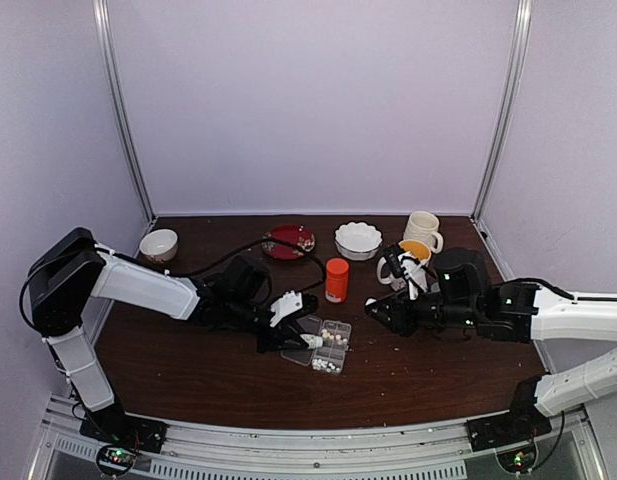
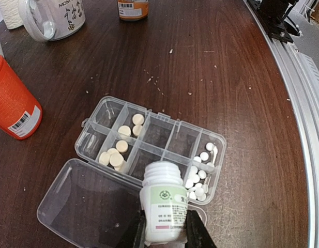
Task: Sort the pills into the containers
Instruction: Pour the pill into the compartment of the pill container.
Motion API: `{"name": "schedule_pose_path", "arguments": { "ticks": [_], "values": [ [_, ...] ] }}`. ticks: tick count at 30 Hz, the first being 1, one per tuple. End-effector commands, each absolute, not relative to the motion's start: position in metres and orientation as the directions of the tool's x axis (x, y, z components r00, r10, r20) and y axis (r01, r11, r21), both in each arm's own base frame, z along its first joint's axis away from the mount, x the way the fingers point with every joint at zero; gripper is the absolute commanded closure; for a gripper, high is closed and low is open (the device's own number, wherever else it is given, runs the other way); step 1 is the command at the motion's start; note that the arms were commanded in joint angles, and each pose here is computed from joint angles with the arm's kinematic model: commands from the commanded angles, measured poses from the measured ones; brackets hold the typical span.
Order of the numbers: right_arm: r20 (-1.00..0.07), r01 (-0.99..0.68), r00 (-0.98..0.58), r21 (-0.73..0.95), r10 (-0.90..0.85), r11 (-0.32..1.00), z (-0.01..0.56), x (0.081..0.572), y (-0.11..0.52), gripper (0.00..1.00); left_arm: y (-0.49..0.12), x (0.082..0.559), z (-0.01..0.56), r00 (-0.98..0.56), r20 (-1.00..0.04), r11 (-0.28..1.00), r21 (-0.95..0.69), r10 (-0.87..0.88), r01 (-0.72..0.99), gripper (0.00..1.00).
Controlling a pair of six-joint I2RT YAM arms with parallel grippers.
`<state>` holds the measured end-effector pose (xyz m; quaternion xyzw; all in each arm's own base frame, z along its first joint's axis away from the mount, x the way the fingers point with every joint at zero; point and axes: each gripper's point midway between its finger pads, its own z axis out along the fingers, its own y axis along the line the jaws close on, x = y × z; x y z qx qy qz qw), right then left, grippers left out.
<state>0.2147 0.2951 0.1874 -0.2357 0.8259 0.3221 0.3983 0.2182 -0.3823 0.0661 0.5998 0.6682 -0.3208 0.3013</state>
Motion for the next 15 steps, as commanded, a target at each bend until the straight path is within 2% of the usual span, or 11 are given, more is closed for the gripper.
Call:
{"name": "schedule_pose_path", "arguments": {
  "ticks": [1, 15],
  "values": [
    [-0.807, -0.638, -0.573, 0.331, -0.142, 0.695, 0.183, 0.218, 0.295, 1.0, -0.391, 0.23, 0.074, -0.099, -0.793, 0.097, -0.05, 0.601, 0.994, 0.99],
    [-0.797, -0.623, -0.587, 0.332, -0.143, 0.708, 0.177, 0.218, 0.293, 1.0, -0.398, 0.22, 0.068, -0.073, -0.715, 0.088, -0.017, 0.695, 0.996, 1.0]
  ]
}}
